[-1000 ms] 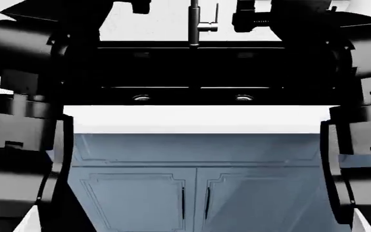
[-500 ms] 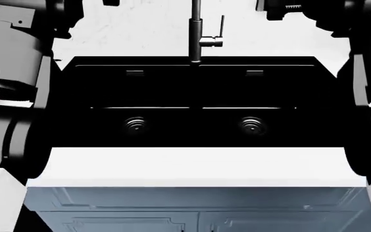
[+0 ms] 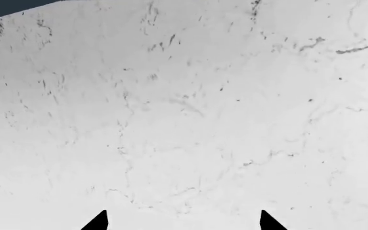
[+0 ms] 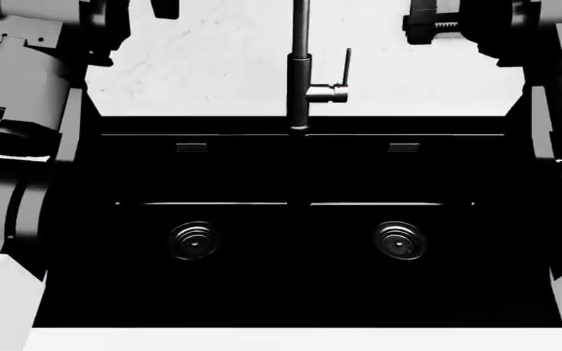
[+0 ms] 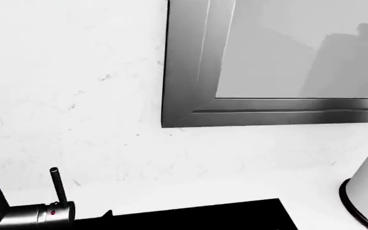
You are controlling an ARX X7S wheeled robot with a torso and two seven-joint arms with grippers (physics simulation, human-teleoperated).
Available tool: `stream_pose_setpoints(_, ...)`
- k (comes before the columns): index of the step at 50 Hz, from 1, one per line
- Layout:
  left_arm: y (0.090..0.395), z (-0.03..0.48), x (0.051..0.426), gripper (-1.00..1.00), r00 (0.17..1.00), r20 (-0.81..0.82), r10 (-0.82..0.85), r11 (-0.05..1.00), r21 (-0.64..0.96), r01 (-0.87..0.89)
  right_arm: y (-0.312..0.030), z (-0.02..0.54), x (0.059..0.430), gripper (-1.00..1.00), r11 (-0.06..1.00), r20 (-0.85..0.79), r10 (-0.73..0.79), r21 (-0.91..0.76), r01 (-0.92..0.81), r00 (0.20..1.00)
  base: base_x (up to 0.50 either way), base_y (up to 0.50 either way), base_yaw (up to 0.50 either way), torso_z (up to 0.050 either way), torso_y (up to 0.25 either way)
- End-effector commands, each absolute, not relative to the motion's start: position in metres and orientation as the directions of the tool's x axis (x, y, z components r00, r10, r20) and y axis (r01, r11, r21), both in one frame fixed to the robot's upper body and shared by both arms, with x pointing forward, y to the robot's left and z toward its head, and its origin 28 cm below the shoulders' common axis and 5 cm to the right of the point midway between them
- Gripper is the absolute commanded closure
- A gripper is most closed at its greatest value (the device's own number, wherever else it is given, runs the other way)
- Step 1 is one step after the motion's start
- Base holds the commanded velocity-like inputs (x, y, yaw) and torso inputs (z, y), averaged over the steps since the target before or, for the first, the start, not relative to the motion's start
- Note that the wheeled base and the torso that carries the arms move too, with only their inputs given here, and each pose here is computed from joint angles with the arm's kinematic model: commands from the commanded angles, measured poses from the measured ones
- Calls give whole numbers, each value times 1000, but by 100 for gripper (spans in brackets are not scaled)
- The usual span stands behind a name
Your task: Pick the sausage from the counter and place it in the sink. Then turn on the sink faucet.
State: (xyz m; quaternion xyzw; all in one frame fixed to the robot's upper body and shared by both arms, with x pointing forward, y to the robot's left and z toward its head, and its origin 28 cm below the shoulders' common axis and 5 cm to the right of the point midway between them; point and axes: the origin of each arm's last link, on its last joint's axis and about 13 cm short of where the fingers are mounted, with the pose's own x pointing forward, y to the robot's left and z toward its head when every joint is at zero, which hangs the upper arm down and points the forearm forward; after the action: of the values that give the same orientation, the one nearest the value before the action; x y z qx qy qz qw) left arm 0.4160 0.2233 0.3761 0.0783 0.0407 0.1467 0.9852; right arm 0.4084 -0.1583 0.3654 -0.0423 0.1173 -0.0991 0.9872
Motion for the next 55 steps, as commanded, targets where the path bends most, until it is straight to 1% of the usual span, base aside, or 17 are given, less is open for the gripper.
stream_pose_setpoints(1, 214, 374, 417, -100, 959, -61, 277, 948, 182, -262, -152, 360, 411, -100, 985, -236, -164, -99, 144, 958, 500, 0, 0, 0, 0)
stream_pose_setpoints(17, 219, 368, 418, -100, 955, -67, 289, 943, 189, -272, -151, 355, 412, -100, 984, -236, -168, -101, 148, 957, 500, 0, 0, 0, 0)
stream_pose_setpoints(19, 221, 371, 418, -100, 956, -62, 285, 943, 194, -269, -152, 355, 412, -100, 982, -239, -178, -102, 157, 954, 0, 0, 0, 0, 0)
stream_pose_setpoints(21, 227, 376, 415, -100, 966, -81, 247, 946, 237, -222, -153, 356, 411, -100, 982, -242, -178, -101, 157, 954, 0, 0, 0, 0, 0)
stream_pose_setpoints(24, 247, 387, 405, -100, 954, -158, 254, 925, 328, -192, -154, 353, 412, -100, 983, -248, -175, -105, 153, 953, 0, 0, 0, 0, 0)
stream_pose_setpoints(27, 272, 410, 397, -100, 952, -92, 291, 868, 444, -222, -153, 351, 412, -100, 983, -253, -171, -107, 148, 952, 0, 0, 0, 0, 0)
stream_pose_setpoints(28, 281, 421, 389, -100, 952, -132, 274, 887, 418, -197, -153, 349, 413, -100, 984, -255, -166, -110, 142, 953, 0, 0, 0, 0, 0)
stream_pose_setpoints(29, 289, 429, 382, -100, 952, -166, 256, 884, 440, -161, -151, 348, 413, -100, 985, -256, -160, -112, 135, 953, 0, 0, 0, 0, 0)
stream_pose_setpoints(30, 299, 436, 376, -100, 943, -175, 284, 872, 455, -178, -151, 347, 414, -100, 984, -258, -160, -114, 135, 953, 0, 0, 0, 0, 0)
stream_pose_setpoints(31, 305, 442, 370, -100, 945, -210, 249, 885, 446, -134, -150, 347, 414, -100, 986, -259, -154, -110, 129, 954, 0, 0, 0, 0, 0)
stream_pose_setpoints(32, 315, 446, 362, -100, 946, -196, 259, 878, 456, -146, -149, 345, 414, -100, 986, -261, -151, -115, 125, 953, 0, 0, 0, 0, 0)
stream_pose_setpoints(35, 329, 449, 340, -100, 917, -267, 295, 877, 457, -149, -150, 341, 415, -100, 985, -270, -153, -116, 125, 951, 0, 0, 0, 0, 0)
stream_pose_setpoints(39, 338, 446, 320, -100, 888, -344, 304, 869, 483, -110, -150, 338, 415, -100, 984, -277, -158, -122, 129, 948, 0, 0, 0, 0, 0)
stream_pose_setpoints(46, 357, 437, 290, -100, 871, -370, 322, 853, 512, -98, -151, 334, 416, -100, 983, -284, -167, -128, 135, 944, 0, 0, 0, 0, 0)
stream_pose_setpoints(48, 361, 435, 285, -100, 863, -385, 327, 856, 507, -99, -151, 333, 416, -100, 982, -287, -168, -132, 135, 943, 0, 0, 0, 0, 0)
stream_pose_setpoints(51, 373, 428, 279, -100, 823, -422, 380, 844, 522, -121, -150, 332, 416, -100, 981, -289, -171, -142, 134, 942, 0, 0, 0, 0, 0)
stream_pose_setpoints(55, 381, 425, 269, -100, 807, -452, 381, 856, 502, -123, -150, 328, 417, -100, 980, -296, -173, -148, 134, 939, 0, 0, 0, 0, 0)
